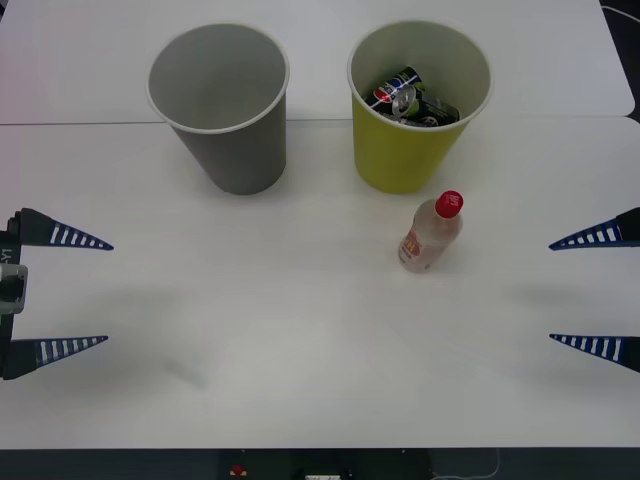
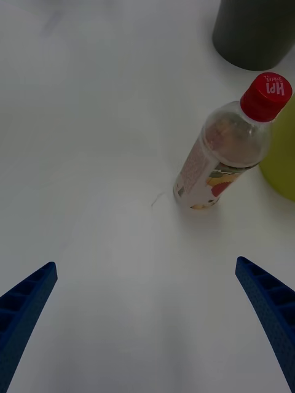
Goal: Put the can into the green bin and the plastic bottle into the gray bin
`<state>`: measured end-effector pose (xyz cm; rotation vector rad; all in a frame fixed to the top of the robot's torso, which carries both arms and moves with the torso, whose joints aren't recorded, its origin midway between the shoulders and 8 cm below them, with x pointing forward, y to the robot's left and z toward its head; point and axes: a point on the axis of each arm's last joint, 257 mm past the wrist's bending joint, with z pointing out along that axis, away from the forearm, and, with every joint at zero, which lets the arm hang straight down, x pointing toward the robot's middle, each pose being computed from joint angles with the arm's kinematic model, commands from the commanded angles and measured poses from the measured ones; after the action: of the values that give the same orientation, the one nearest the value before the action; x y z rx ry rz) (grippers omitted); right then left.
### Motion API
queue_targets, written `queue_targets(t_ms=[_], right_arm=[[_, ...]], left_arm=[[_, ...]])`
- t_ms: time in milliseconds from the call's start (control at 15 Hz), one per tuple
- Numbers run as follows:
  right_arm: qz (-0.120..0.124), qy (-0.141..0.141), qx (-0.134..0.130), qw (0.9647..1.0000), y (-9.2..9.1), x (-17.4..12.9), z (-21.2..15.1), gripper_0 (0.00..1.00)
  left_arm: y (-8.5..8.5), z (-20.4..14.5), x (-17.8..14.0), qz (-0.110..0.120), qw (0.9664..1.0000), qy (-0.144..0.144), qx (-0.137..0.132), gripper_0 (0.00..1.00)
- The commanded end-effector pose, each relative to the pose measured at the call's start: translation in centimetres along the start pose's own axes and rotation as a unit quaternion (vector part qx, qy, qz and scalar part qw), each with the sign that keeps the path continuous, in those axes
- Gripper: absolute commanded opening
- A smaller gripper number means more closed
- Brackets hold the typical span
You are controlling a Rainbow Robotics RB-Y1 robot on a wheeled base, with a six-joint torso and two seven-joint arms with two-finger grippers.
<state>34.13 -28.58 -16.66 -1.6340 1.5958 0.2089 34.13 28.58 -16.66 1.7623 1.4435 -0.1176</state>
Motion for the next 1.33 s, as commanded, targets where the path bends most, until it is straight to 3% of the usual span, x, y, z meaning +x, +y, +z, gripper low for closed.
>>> queue_targets(t_ms=[67, 200, 533, 733, 867, 1333], right_arm=[[0.0, 0.0, 0.0, 1.0, 0.0, 0.0, 0.0, 1.0], [0.017, -0.005, -0.007, 0.9998, 1.1, 0.4, 0.4, 1.0], [0.026, -0.012, 0.017, 0.9994, 0.5, 0.4, 0.4, 1.0], [0.048, -0.028, 0.027, 0.9981, 0.6, 0.6, 1.2, 1.0], [0.074, -0.048, 0.035, 0.9955, 0.8, 0.8, 2.0, 1.0], [0.105, -0.107, 0.096, 0.984, 0.7, 1.7, 4.6, 1.0]], left_arm=[[0.0, 0.0, 0.0, 0.0, 1.0, 0.0, 0.0, 1.0], [0.0, 0.0, 0.0, 0.0, 1.0, 0.0, 0.0, 1.0], [0.0, 0.0, 0.0, 0.0, 1.0, 0.0, 0.0, 1.0], [0.0, 0.0, 0.0, 0.0, 1.0, 0.0, 0.0, 1.0], [0.0, 0.0, 0.0, 0.0, 1.0, 0.0, 0.0, 1.0], [0.0, 0.0, 0.0, 0.0, 1.0, 0.0, 0.0, 1.0]])
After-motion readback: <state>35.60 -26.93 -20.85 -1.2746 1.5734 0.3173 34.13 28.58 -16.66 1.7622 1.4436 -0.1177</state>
